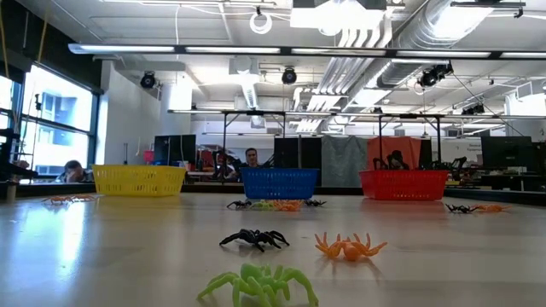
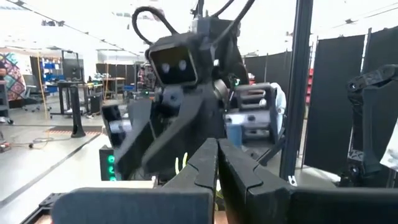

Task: Sort Halloween decoration
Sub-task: Put the green spider toy into the red basket

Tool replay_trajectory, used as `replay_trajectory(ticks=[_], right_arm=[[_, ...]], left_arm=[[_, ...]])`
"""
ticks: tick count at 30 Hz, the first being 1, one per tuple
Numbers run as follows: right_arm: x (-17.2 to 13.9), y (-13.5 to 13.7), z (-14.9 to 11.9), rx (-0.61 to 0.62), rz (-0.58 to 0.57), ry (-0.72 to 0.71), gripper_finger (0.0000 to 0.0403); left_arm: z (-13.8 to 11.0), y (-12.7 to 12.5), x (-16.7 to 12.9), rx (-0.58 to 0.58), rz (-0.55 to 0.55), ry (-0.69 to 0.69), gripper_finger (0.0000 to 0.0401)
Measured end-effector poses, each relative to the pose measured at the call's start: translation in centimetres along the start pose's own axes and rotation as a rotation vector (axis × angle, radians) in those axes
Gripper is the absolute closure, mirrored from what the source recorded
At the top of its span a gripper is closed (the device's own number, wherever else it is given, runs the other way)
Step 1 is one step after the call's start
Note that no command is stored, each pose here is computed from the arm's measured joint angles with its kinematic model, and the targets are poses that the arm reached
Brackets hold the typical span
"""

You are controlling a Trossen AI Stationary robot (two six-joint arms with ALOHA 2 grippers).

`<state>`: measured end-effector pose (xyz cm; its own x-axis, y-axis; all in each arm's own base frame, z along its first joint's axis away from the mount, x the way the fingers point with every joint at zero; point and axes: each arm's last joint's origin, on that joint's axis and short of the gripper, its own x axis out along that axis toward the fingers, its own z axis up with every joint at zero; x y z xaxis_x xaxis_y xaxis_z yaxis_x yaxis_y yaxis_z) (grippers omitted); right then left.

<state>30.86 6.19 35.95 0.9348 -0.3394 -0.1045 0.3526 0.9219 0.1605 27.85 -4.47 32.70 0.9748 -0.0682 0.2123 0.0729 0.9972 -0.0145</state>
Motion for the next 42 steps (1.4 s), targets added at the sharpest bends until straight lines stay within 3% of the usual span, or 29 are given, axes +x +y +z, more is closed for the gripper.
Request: replay_trajectory(ticks=[5,9,18,33,42], right_arm=[[-1.3,-0.7,0.0,-0.292,-0.087,0.071,0.0314],[-1.4,-0.7,-0.4,-0.531,-0.070,0.113,0.0314],[-1.5,-0.8,0.0,-0.734,-0.065,0.097,0.0314],[-1.0,-0.6,0.9,-0.677,0.067,-0.006,0.0314],[-0.9,-0.5,0.8,-0.685,0.086,-0.006,0.0314]], left_arm=[[0.0,0.0,0.0,-0.021,0.000,-0.005,0.0401],[0.1,0.2,0.0,-0.085,-0.014,-0.007,0.0401],[0.3,1.4,0.1,-0.184,-0.012,-0.033,0.0401],[0.2,2.0,0.3,-0.244,0.005,-0.033,0.0401],[-0.1,2.0,0.5,-0.279,0.004,-0.036,0.0401]])
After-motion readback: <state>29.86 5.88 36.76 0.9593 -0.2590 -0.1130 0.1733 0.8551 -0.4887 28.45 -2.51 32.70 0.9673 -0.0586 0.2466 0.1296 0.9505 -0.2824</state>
